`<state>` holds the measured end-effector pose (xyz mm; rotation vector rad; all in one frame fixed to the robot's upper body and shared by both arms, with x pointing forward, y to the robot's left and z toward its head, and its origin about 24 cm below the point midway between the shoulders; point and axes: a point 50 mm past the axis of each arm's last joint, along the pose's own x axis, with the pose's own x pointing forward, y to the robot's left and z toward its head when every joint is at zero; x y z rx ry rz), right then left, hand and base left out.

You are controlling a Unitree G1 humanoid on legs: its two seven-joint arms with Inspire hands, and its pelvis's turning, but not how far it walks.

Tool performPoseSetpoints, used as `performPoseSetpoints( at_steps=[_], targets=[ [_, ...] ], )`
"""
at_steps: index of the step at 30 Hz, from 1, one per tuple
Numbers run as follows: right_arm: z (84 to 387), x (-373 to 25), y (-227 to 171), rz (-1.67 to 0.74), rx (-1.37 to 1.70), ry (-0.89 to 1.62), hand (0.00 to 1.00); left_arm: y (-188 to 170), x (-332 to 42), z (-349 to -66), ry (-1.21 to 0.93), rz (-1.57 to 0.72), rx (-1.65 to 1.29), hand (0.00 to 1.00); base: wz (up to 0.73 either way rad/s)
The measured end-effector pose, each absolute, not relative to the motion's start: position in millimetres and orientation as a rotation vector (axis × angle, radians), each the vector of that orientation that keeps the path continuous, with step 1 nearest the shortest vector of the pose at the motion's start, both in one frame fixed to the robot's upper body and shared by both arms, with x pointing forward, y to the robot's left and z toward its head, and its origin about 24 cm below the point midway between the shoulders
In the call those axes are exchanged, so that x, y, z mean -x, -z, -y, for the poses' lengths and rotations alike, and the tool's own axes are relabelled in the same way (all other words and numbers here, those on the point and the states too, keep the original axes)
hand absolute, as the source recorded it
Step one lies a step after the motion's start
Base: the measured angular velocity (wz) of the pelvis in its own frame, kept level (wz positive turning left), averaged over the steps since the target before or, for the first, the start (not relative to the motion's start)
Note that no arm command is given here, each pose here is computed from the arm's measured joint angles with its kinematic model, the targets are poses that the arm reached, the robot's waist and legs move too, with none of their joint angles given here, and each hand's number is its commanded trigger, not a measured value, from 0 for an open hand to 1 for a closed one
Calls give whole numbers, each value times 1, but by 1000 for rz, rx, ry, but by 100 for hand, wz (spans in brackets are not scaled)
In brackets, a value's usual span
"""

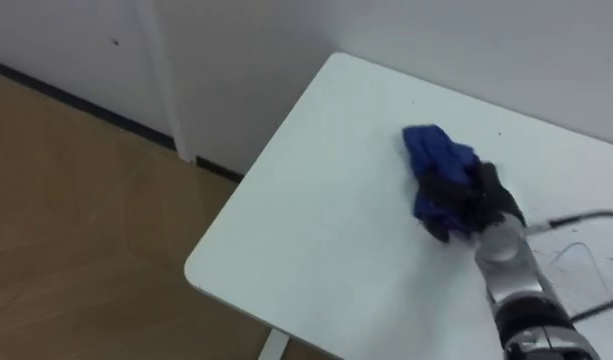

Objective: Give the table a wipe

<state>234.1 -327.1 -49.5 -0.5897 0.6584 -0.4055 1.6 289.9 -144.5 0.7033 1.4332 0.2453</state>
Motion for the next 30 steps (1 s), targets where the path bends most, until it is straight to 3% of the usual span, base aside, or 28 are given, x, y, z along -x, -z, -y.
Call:
performPoseSetpoints(
  at_steps=[5,8,11,14,16,19,22,26,30],
  targets=[
    [369,-184,54,-752,621,545,100,142,-1,-297,-271,-1421,-714,0,-30],
    [370,-182,54,-768,628,556,100,143,-4,-294,-264,-1417,-711,0,-25],
    [362,-205,49,-792,643,544,100,146,-9,-286,-223,-1418,-721,0,-32],
    [333,-248,38,-771,699,447,100,150,-3,-277,-192,-1452,-710,0,-63],
    [284,-294,24,-675,781,249,100,152,3,-275,-171,-1487,-711,0,-43],
    [233,-337,-6,-507,782,94,100,154,-2,-271,-140,-1494,-677,0,4],
    [220,-353,-27,-405,755,59,100,154,4,-271,-141,-1512,-672,0,54],
    [237,-343,-16,-465,767,71,100,153,18,-272,-147,-1557,-670,0,64],
    [276,-299,21,-553,629,176,100,152,20,-276,-188,-1552,-651,0,33]
  ],
)
